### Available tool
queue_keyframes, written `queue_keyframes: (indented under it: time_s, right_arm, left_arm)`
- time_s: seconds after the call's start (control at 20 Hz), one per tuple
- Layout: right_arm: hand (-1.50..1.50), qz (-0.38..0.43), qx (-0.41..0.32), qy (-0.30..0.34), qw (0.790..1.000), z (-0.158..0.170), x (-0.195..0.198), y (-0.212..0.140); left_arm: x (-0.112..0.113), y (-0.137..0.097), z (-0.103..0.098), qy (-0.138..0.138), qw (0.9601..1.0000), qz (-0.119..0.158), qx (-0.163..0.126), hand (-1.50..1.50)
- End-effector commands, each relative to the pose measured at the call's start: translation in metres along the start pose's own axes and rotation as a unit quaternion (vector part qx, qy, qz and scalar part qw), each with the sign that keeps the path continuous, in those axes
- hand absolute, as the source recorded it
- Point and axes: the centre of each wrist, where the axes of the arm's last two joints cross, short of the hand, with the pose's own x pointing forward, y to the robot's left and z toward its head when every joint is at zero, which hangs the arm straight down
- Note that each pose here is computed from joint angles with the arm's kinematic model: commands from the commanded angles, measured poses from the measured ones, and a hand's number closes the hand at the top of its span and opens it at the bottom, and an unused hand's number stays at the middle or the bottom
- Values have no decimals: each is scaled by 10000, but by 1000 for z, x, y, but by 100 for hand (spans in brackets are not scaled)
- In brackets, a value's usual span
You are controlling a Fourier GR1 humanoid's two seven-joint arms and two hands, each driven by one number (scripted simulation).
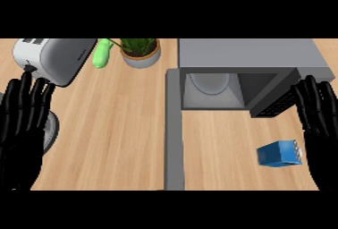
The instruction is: Pick up the milk, place it into the microwave and close the microwave
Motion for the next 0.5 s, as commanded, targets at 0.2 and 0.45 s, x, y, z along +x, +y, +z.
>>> queue_keyframes:
  time_s: [0.2, 0.45]
  right_arm:
    - [-150, -498, 437, -128, 9977, 35, 34, -64]
    - [-150, -822, 1080, -71, 9907, 61, 57, -84]
  left_arm:
    - [-3, -1, -14, -220, 9997, -112, -21, -150]
    - [-2, 0, 30, 574, 9942, 596, 693, -150]
